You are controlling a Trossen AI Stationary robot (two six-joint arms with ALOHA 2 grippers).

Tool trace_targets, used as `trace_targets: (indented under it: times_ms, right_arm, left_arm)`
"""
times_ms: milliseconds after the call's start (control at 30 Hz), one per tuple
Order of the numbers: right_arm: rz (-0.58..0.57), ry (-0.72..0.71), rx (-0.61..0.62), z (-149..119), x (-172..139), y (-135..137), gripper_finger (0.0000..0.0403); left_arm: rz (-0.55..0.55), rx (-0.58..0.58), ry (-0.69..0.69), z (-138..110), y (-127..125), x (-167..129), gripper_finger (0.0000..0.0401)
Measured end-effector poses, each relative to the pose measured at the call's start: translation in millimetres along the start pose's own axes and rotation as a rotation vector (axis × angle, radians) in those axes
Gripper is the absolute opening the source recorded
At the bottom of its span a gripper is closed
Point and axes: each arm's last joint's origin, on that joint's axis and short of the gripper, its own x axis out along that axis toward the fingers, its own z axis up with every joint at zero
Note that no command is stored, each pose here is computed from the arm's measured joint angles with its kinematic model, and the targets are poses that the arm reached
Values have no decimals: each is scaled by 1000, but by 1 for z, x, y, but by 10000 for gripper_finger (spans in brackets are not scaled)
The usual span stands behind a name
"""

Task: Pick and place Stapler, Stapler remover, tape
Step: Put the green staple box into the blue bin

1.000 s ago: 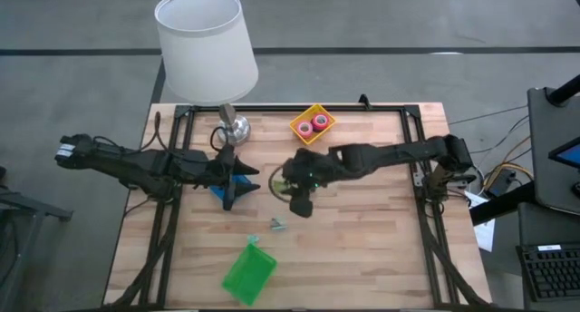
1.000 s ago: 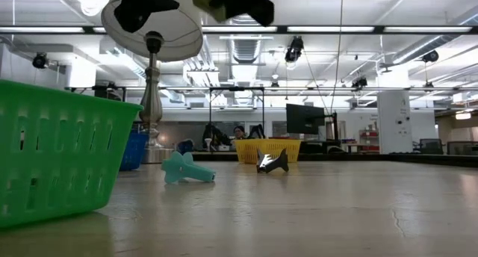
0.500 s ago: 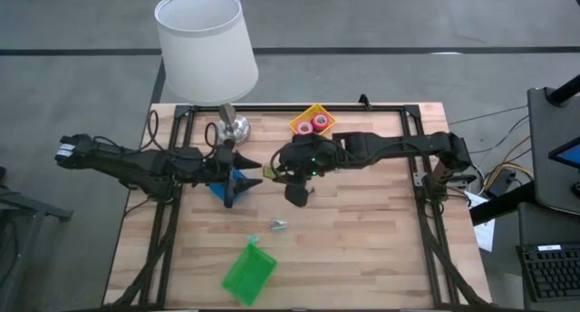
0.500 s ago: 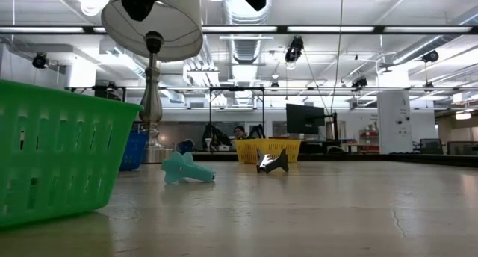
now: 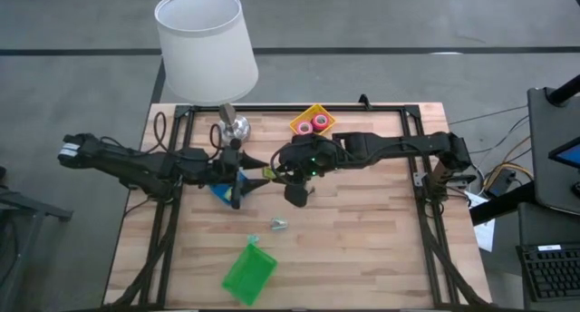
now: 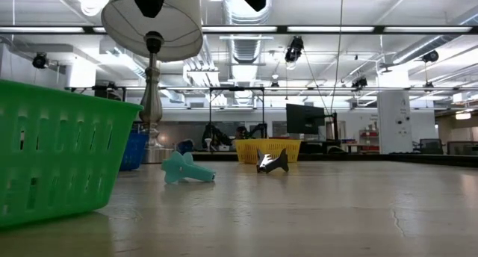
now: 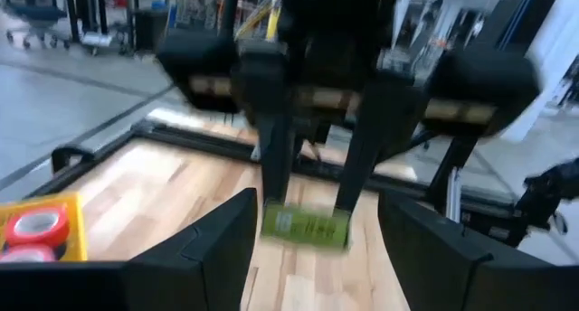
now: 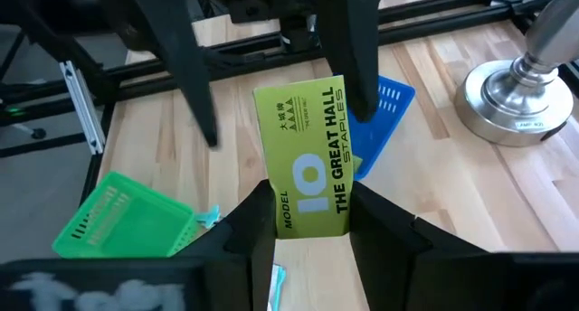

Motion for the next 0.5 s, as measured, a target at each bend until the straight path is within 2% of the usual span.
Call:
trace_targets:
  times_ms: [500]
  right_arm:
    - [-5, 4, 9, -1, 1, -1, 114]
  left_arm:
    - [-3, 8, 41, -4, 1, 1, 234]
